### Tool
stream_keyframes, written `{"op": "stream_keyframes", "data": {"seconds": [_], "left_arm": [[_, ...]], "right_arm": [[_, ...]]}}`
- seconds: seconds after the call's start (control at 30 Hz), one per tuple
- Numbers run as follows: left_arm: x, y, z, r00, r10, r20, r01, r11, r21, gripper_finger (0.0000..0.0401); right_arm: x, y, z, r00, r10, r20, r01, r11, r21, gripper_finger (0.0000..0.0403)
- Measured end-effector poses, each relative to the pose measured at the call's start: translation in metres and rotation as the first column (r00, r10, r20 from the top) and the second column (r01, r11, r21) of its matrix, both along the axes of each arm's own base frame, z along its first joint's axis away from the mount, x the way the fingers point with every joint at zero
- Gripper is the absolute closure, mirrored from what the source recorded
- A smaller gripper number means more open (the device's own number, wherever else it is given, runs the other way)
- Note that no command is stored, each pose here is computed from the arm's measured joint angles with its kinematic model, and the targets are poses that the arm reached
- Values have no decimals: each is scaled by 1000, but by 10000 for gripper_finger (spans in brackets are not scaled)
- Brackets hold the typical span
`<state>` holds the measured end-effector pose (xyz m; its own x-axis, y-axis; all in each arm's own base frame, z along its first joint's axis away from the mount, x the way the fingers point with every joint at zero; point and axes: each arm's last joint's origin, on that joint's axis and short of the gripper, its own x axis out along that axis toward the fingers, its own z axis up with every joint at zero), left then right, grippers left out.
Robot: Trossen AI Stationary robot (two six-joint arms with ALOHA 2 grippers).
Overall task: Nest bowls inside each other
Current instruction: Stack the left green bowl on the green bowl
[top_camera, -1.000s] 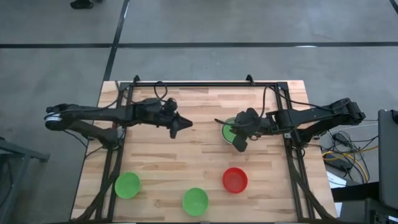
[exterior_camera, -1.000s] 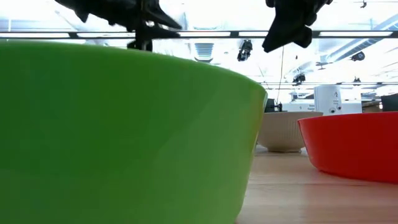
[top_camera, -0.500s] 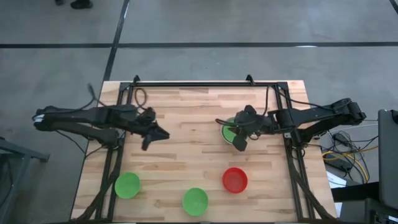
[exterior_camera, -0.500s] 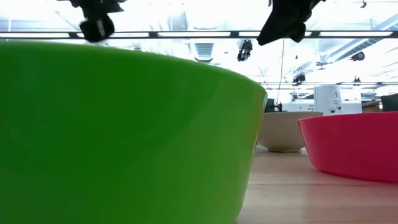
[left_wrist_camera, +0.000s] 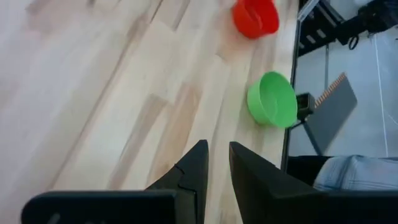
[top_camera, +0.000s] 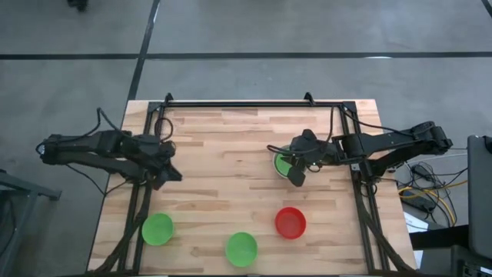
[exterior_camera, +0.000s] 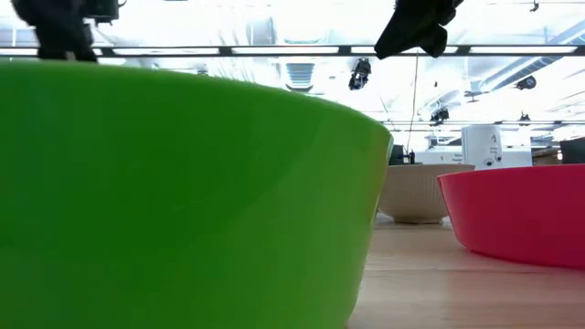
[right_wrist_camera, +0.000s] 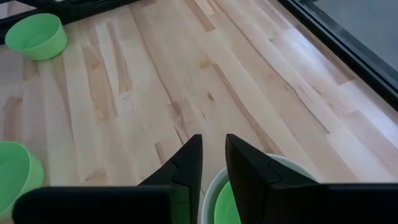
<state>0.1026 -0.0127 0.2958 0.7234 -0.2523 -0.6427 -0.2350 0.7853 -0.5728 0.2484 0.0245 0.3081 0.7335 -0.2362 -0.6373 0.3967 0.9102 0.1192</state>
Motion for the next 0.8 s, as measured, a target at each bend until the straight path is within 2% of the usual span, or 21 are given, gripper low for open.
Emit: {"op": "stream_keyframes", "data": {"seconds": [0.17,0.33,0.43,0.8], "left_arm": [[-15,-3,4,996,-85,39,89,992,-91,332],[-32,-2,0,994,-108,-8,107,990,-93,332],[-39,-1,-1,993,-119,-2,119,991,-65,332],[-33,-1,10,957,-193,217,177,980,93,332]], "right_arm": [[0,0,0,1000,0,0,0,1000,0,339],[0,0,0,1000,0,-1,0,1000,0,339],[0,0,0,1000,0,-1,0,1000,0,339],[0,0,-1,1000,0,-3,0,1000,-1,339]]}}
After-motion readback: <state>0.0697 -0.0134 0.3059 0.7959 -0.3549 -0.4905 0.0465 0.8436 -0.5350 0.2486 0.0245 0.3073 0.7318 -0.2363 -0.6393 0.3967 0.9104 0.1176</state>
